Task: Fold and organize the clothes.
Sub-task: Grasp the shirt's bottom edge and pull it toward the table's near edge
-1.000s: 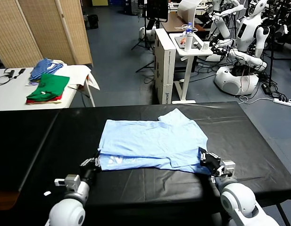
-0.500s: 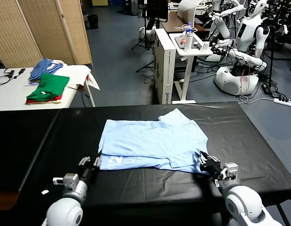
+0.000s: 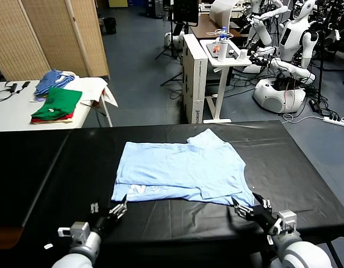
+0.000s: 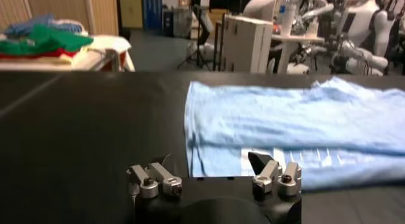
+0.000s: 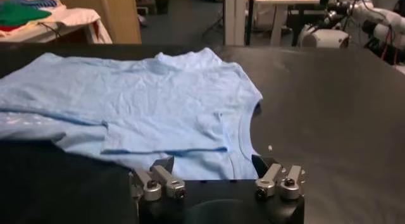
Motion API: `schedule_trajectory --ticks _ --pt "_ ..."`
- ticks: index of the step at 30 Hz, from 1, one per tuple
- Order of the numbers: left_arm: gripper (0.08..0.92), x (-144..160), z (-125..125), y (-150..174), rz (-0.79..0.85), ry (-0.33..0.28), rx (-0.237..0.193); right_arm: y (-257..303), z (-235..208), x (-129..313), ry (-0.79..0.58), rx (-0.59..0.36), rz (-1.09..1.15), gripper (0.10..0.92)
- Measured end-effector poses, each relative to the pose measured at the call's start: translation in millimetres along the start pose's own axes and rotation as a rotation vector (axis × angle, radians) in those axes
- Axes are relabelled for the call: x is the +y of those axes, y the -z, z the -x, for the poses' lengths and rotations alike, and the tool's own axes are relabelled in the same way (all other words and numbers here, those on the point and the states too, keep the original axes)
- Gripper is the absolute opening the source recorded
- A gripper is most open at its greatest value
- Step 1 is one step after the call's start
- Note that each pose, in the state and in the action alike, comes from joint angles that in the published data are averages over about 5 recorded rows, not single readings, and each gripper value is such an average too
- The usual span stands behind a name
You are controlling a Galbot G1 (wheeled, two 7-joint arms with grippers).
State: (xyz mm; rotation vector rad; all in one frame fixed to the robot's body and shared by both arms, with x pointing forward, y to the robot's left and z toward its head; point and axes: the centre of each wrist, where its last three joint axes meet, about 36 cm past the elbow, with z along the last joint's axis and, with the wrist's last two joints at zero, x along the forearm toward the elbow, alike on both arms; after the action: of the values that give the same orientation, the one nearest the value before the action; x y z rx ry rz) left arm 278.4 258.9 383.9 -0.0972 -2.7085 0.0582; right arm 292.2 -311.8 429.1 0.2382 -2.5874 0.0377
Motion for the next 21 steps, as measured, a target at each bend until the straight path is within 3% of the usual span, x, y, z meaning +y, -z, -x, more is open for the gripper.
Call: schedule_trajectory --ticks 6,9,15,21 --pt "0.903 -1.8 1.5 -0.9 -0.004 -0.009 0.0 -2.6 1.8 0.5 -0.001 0.006 -0.002 0.674" --pt "0.85 -3.1 4.2 -1.2 -0.008 -0.015 -0.001 -2.3 2.3 1.2 0.001 0.005 -0.004 0.618" --pt "0.647 -0.8 10.5 -1.0 -0.015 -0.019 -0.001 -3.1 6.1 0.1 0.0 0.009 -0.006 0.533" --pt "0.326 1.3 12.9 -0.6 -0.013 -0.029 -0.003 0.9 8.2 -1.8 -0.001 0.01 -0.02 0.26"
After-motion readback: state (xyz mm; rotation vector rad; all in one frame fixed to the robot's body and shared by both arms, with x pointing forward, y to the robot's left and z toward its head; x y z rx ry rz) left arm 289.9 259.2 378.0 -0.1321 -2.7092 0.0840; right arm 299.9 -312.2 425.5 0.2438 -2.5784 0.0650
